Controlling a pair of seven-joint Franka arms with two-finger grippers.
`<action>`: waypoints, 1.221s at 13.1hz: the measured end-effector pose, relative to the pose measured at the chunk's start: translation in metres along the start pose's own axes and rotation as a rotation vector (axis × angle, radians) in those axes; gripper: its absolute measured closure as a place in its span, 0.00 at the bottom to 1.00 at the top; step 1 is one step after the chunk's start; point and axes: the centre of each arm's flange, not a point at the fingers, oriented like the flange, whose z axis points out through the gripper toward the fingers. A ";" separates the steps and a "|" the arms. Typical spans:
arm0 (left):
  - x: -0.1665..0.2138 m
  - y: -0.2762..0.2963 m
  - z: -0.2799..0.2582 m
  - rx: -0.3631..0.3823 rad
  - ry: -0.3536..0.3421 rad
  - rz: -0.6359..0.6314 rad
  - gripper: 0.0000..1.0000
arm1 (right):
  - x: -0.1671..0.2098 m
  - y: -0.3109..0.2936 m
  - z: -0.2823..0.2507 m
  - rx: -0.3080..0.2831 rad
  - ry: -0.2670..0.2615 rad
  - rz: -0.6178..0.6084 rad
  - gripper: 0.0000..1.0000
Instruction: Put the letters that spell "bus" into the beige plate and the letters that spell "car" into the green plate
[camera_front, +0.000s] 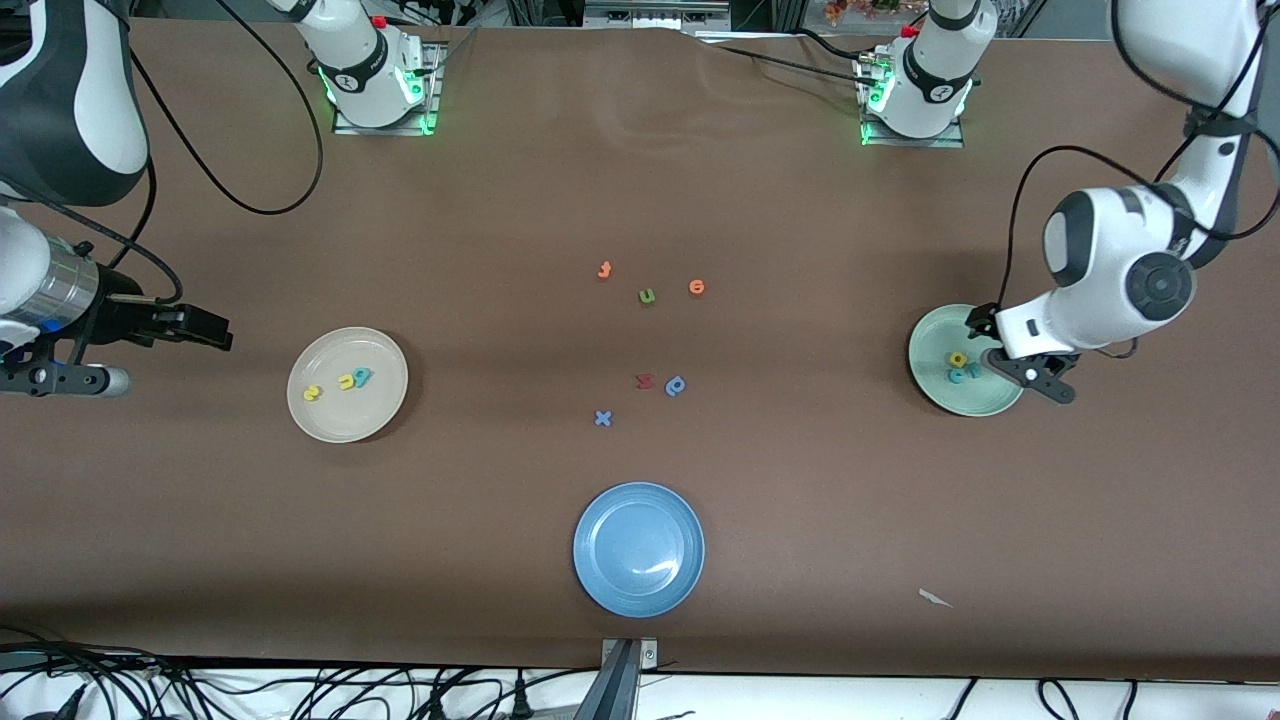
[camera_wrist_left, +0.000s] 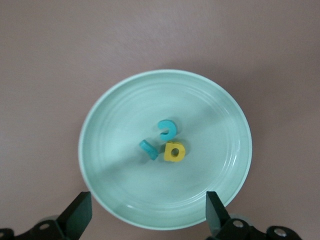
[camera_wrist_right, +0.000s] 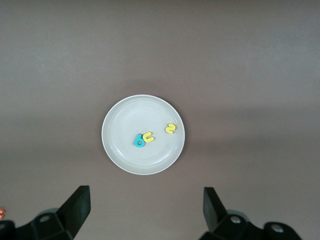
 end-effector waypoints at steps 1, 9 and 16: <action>-0.003 0.000 -0.019 0.011 0.030 -0.002 0.00 | 0.000 0.000 0.000 0.000 0.000 0.000 0.00; -0.028 0.053 -0.177 0.030 0.153 -0.053 0.00 | 0.000 0.000 0.001 -0.001 -0.002 0.000 0.00; -0.061 0.077 -0.361 -0.005 0.088 -0.123 0.00 | 0.000 0.000 0.001 -0.002 -0.002 0.000 0.00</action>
